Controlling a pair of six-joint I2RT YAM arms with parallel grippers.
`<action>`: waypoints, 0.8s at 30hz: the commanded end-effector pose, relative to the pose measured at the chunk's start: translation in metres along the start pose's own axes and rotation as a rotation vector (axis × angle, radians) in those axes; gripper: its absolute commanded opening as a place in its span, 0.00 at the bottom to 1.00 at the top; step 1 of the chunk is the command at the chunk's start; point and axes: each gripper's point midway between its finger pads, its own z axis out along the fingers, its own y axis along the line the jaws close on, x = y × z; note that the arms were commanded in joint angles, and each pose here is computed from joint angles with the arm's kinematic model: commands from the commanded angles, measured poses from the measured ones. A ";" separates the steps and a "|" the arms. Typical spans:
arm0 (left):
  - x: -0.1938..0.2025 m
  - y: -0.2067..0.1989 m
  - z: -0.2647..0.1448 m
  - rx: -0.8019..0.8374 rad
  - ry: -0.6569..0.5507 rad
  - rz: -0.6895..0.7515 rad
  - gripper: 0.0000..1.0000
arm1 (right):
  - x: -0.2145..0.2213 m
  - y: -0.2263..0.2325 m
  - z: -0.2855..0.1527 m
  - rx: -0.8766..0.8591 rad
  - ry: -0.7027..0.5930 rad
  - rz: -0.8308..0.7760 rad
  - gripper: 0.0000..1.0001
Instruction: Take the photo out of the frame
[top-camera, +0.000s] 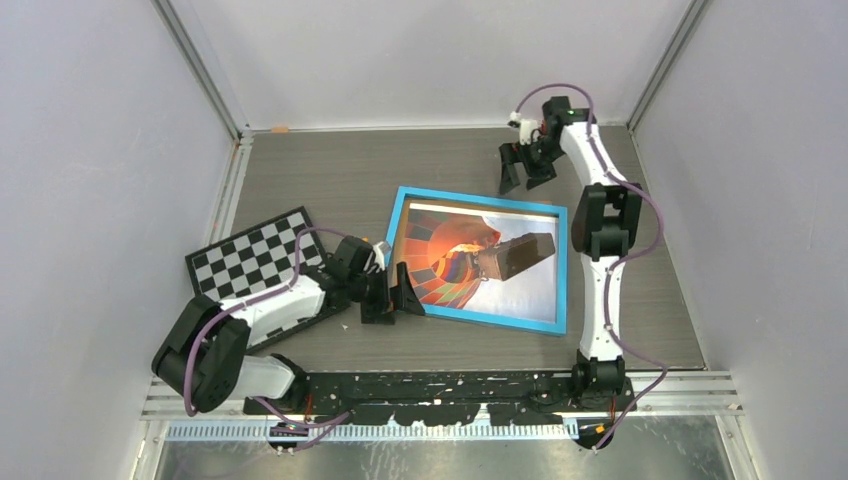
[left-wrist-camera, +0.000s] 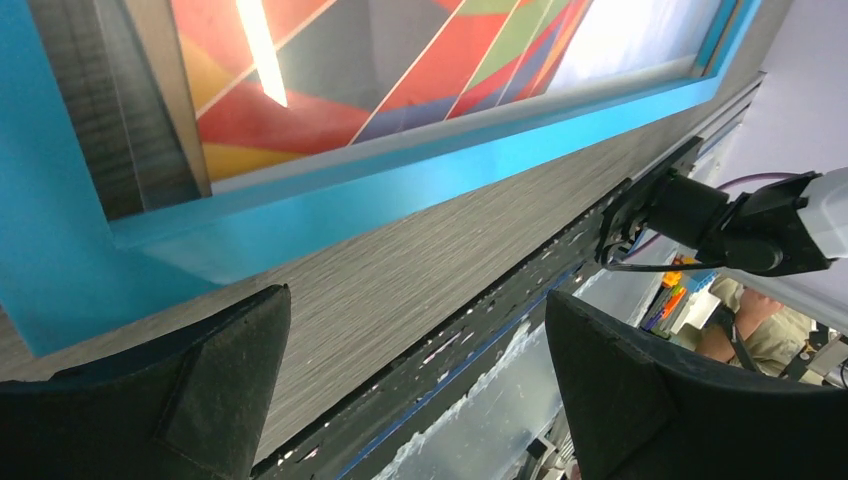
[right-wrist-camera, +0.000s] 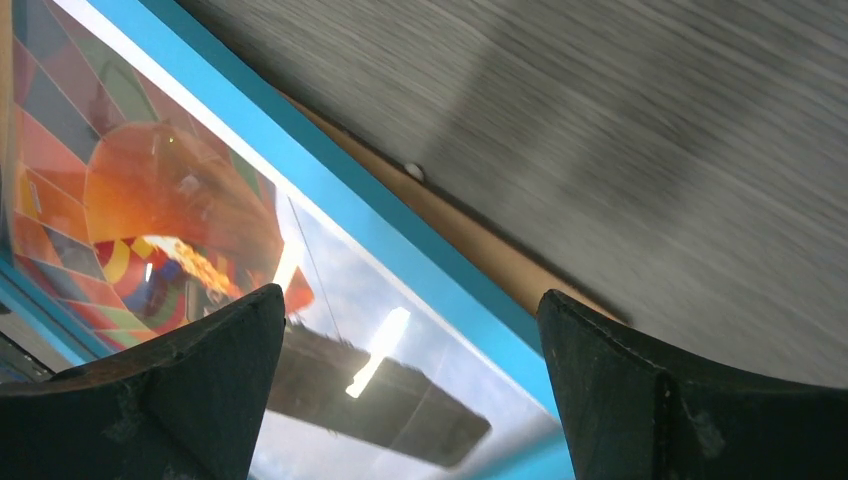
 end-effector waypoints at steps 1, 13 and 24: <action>0.004 -0.005 0.002 0.013 -0.036 0.050 1.00 | -0.023 0.006 0.021 0.000 -0.064 -0.009 1.00; -0.015 0.033 0.025 -0.188 -0.145 0.074 1.00 | 0.043 0.005 0.051 -0.098 0.136 0.063 1.00; -0.064 0.035 0.041 -0.241 -0.239 0.105 1.00 | 0.115 -0.010 0.020 -0.224 0.270 0.240 1.00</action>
